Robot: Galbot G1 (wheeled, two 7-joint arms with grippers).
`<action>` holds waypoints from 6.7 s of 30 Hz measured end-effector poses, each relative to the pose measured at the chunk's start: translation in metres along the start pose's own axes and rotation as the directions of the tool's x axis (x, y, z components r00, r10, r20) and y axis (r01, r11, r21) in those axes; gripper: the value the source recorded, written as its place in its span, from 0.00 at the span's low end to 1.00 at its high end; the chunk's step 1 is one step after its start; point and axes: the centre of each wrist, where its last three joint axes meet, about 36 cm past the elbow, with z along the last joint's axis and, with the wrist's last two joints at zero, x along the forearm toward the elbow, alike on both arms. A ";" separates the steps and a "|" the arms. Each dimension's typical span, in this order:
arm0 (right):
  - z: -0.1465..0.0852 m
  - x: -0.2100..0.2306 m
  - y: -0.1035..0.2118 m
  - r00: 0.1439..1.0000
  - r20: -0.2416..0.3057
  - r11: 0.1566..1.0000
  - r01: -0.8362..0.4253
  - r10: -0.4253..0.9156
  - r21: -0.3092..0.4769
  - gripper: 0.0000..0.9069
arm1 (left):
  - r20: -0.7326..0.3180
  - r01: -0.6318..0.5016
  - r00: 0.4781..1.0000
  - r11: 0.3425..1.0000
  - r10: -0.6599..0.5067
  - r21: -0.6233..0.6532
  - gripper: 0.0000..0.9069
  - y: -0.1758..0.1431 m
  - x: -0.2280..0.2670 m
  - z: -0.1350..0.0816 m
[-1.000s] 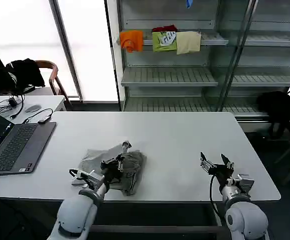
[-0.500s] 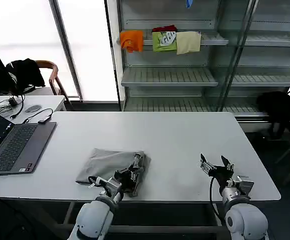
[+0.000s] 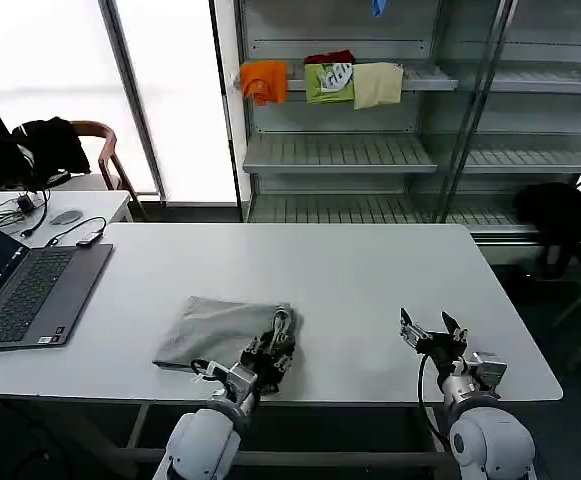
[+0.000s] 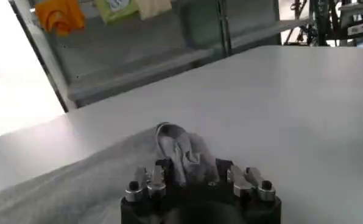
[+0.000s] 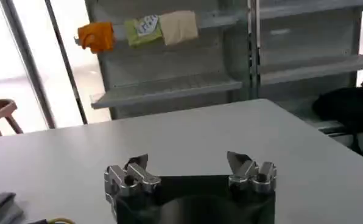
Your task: Fold and organize the clothes.
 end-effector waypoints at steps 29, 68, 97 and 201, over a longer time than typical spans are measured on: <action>-0.001 -0.005 -0.001 1.000 -0.002 1.000 -0.008 0.008 0.008 1.00 | 0.128 -0.099 0.989 0.976 0.076 0.193 1.00 0.043 0.023 -0.020; 0.013 -0.007 0.000 0.999 -0.031 1.000 -0.027 0.027 0.009 1.00 | -0.047 0.223 0.975 0.935 -0.218 0.275 1.00 0.179 0.040 0.048; 0.013 0.001 -0.002 0.999 -0.023 0.999 -0.045 0.045 0.009 1.00 | -0.088 0.201 0.979 0.941 -0.184 0.272 0.03 0.163 0.036 0.061; 0.026 -0.009 0.011 0.998 -0.050 0.999 -0.038 0.038 -0.004 1.00 | 0.198 -0.022 0.980 1.000 0.023 -0.009 1.00 0.021 -0.060 -0.045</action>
